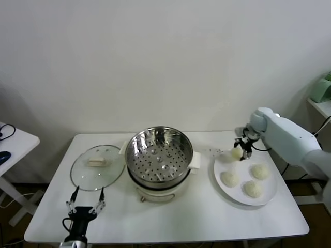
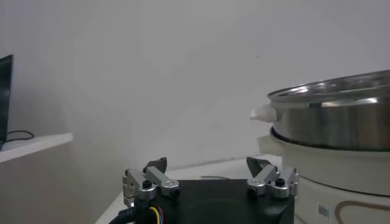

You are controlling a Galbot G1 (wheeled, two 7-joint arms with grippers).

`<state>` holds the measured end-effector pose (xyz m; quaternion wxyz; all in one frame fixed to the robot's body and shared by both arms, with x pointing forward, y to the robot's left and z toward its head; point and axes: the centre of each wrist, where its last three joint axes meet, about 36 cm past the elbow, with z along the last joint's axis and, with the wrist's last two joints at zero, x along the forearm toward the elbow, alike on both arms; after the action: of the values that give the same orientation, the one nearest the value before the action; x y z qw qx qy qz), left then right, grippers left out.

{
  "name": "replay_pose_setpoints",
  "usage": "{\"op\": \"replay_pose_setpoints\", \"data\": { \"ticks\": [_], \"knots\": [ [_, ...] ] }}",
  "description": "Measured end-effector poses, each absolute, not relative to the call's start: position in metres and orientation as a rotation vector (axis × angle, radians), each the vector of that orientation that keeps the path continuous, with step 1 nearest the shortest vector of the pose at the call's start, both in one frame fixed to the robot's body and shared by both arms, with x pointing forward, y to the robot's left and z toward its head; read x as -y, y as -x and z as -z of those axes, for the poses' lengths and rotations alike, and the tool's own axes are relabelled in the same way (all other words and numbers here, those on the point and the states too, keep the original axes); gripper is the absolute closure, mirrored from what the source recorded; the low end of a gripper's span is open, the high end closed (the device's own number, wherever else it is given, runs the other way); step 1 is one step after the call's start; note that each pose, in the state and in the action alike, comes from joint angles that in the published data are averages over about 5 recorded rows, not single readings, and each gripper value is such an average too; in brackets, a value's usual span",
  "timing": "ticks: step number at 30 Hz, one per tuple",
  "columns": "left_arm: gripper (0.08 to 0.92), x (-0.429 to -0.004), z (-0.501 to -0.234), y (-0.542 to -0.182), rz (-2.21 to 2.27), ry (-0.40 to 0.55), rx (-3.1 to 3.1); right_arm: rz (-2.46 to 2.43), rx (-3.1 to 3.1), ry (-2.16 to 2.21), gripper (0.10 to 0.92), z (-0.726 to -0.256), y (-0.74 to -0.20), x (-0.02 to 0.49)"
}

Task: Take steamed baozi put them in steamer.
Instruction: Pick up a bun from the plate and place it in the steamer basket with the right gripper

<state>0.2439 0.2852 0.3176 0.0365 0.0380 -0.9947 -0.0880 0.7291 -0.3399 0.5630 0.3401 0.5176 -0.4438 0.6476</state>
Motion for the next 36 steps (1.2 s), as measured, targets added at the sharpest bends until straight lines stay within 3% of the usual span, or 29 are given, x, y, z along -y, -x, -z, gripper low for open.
{"op": "replay_pose_setpoints", "data": {
  "ticks": [9, 15, 27, 36],
  "knots": [
    [0.177, -0.281, -0.320, -0.241, 0.274, -0.109, 3.048, -2.037, 0.956, -1.465, 0.310, -0.653, -0.719, 0.249],
    [0.177, -0.280, -0.321, -0.238, 0.278, -0.111, 3.044, -2.255, 0.751, -1.528, 0.310, -0.683, -0.699, 0.182],
    [0.177, -0.276, -0.323, -0.237, 0.276, -0.115, 3.037, -2.556, 0.342, -1.627, 0.310, -0.671, -0.662, 0.054],
    [0.177, -0.278, -0.321, -0.235, 0.276, -0.120, 3.031, -2.633, 0.171, -1.698, 0.310, -0.640, -0.648, -0.013]
  ]
}}
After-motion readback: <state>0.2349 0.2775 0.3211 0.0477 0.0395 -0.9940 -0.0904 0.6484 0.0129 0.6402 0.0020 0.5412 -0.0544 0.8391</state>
